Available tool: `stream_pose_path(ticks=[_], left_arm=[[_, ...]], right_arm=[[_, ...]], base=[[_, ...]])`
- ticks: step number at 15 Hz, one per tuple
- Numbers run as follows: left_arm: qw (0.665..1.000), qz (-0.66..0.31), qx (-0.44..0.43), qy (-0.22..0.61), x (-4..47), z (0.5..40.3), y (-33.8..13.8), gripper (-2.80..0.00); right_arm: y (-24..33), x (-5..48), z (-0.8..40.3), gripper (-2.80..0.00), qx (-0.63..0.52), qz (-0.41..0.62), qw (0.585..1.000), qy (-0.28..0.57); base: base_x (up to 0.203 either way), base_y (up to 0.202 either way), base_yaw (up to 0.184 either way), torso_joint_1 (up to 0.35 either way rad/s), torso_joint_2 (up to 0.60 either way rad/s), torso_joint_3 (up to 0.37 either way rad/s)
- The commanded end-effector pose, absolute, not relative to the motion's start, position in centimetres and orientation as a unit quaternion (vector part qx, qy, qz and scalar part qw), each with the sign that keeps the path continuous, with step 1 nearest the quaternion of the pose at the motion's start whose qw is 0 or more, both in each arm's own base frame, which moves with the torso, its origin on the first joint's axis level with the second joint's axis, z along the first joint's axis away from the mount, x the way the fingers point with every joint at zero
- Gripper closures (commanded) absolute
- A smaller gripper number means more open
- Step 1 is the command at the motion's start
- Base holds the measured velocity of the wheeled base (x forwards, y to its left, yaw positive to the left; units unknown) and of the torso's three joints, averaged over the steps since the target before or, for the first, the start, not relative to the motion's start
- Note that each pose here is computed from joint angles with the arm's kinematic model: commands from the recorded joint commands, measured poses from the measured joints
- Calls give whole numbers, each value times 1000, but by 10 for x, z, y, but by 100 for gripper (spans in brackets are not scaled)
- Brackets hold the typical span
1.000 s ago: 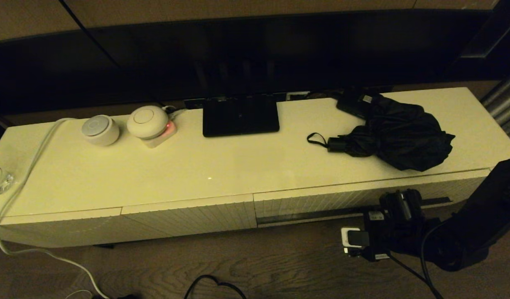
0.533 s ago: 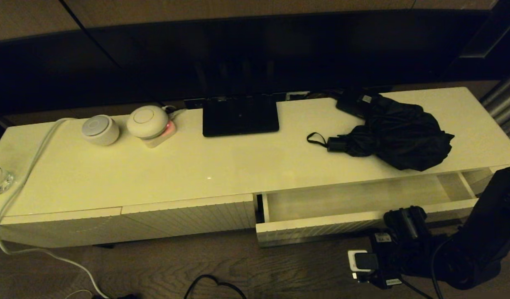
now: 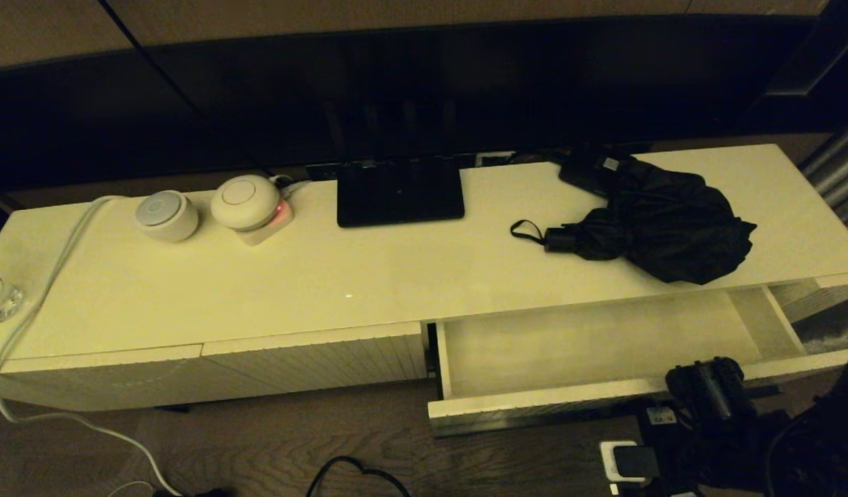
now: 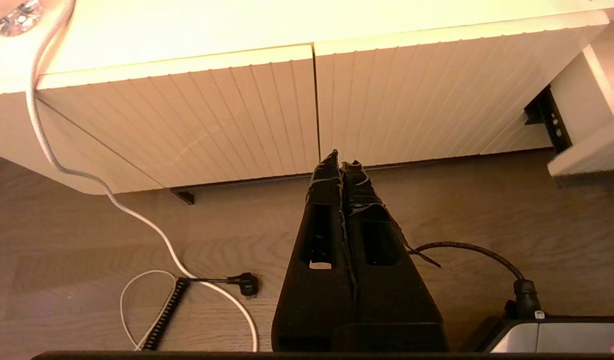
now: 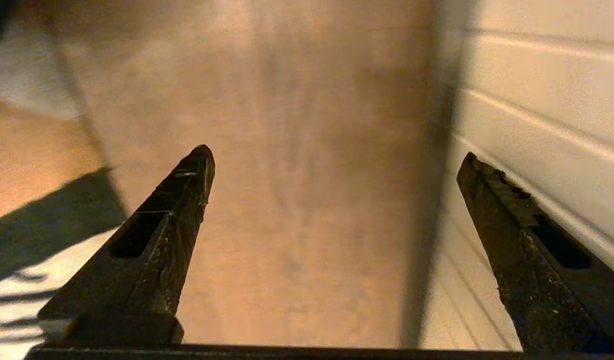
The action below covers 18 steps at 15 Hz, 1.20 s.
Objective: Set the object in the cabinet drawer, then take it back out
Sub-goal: Open the drawer
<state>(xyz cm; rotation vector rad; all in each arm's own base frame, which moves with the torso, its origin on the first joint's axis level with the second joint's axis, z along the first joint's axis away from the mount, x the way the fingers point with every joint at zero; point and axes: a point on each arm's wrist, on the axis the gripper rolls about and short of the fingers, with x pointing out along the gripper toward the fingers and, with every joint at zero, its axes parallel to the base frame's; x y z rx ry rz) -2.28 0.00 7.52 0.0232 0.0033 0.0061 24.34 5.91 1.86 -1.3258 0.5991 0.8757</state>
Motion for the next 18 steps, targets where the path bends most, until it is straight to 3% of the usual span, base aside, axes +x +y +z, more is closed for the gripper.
stream_pose_path(ticks=[1, 7, 10, 14, 18], left_arm=[[1000, 4, 12, 3, -23, 74, 0, 0], [1000, 4, 12, 3, -23, 74, 0, 0], [1000, 4, 12, 3, -23, 74, 0, 0], [1000, 4, 12, 3, -23, 74, 0, 0], [1000, 4, 12, 3, -23, 74, 0, 0]], right_arm=[[56, 232, 50, -280, -599, 361, 679, 224], [45, 182, 107, -280, -597, 352, 689, 212], [36, 144, 134, -280, -559, 333, 727, 221], [28, 107, 177, -280, -336, 276, 844, 313], [27, 102, 196, -280, -96, 194, 899, 381]], base=[[0, 0, 0, 0, 0, 0], [0, 0, 0, 0, 0, 0], [0, 0, 0, 0, 0, 0], [0, 0, 0, 0, 0, 0], [0, 0, 0, 0, 0, 0]])
